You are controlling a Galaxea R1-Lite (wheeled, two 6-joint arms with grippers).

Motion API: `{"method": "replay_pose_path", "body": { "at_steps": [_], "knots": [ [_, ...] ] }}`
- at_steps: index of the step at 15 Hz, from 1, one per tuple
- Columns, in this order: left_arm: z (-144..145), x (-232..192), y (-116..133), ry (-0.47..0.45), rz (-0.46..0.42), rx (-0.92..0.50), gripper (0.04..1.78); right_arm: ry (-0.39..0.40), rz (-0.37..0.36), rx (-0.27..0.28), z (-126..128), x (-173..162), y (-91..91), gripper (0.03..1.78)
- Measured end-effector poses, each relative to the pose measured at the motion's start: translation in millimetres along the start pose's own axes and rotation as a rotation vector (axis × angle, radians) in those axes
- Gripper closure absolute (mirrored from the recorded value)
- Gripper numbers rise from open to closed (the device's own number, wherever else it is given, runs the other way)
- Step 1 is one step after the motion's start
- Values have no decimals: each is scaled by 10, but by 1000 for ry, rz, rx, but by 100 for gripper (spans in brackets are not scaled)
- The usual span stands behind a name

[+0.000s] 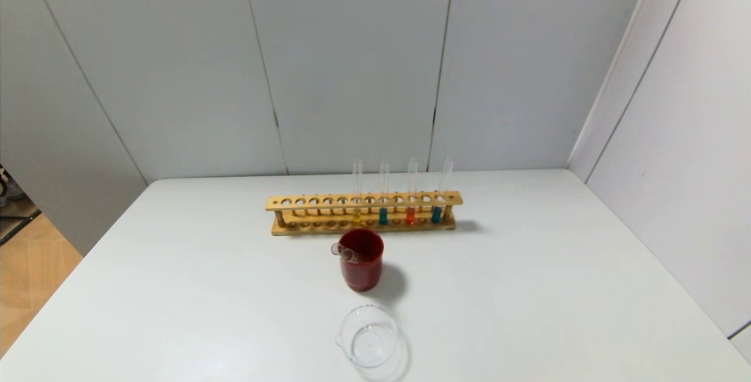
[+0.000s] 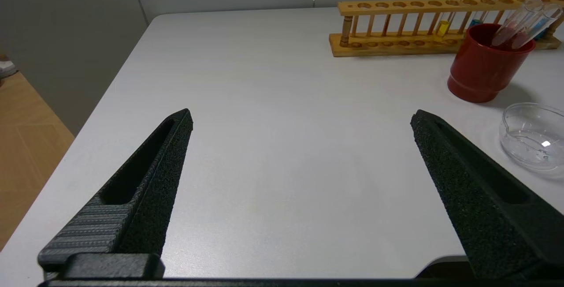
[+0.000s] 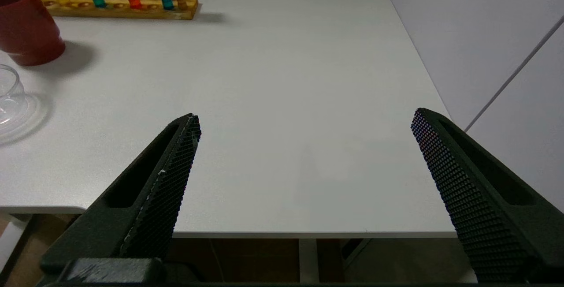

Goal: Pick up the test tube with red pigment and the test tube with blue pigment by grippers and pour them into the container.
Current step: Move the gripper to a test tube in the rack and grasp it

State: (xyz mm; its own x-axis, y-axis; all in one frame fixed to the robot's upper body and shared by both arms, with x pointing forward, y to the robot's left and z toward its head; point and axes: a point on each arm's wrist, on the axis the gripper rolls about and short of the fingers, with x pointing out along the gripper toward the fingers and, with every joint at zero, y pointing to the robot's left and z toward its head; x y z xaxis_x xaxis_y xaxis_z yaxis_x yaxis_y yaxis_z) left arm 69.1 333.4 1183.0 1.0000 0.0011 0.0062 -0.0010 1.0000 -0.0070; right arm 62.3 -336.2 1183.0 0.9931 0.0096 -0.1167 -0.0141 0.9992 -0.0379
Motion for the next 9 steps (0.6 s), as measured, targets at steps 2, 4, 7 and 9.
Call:
{"method": "replay_pose_path", "body": {
  "at_steps": [2, 4, 7, 9],
  "knots": [
    [0, 0, 0, 0, 0, 0, 7, 0, 0, 0, 0, 0, 0, 6],
    [0, 0, 0, 0, 0, 0, 7, 0, 0, 0, 0, 0, 0, 6],
    [0, 0, 0, 0, 0, 0, 7, 0, 0, 0, 0, 0, 0, 6],
    [0, 0, 0, 0, 0, 0, 7, 0, 0, 0, 0, 0, 0, 6]
  ]
}}
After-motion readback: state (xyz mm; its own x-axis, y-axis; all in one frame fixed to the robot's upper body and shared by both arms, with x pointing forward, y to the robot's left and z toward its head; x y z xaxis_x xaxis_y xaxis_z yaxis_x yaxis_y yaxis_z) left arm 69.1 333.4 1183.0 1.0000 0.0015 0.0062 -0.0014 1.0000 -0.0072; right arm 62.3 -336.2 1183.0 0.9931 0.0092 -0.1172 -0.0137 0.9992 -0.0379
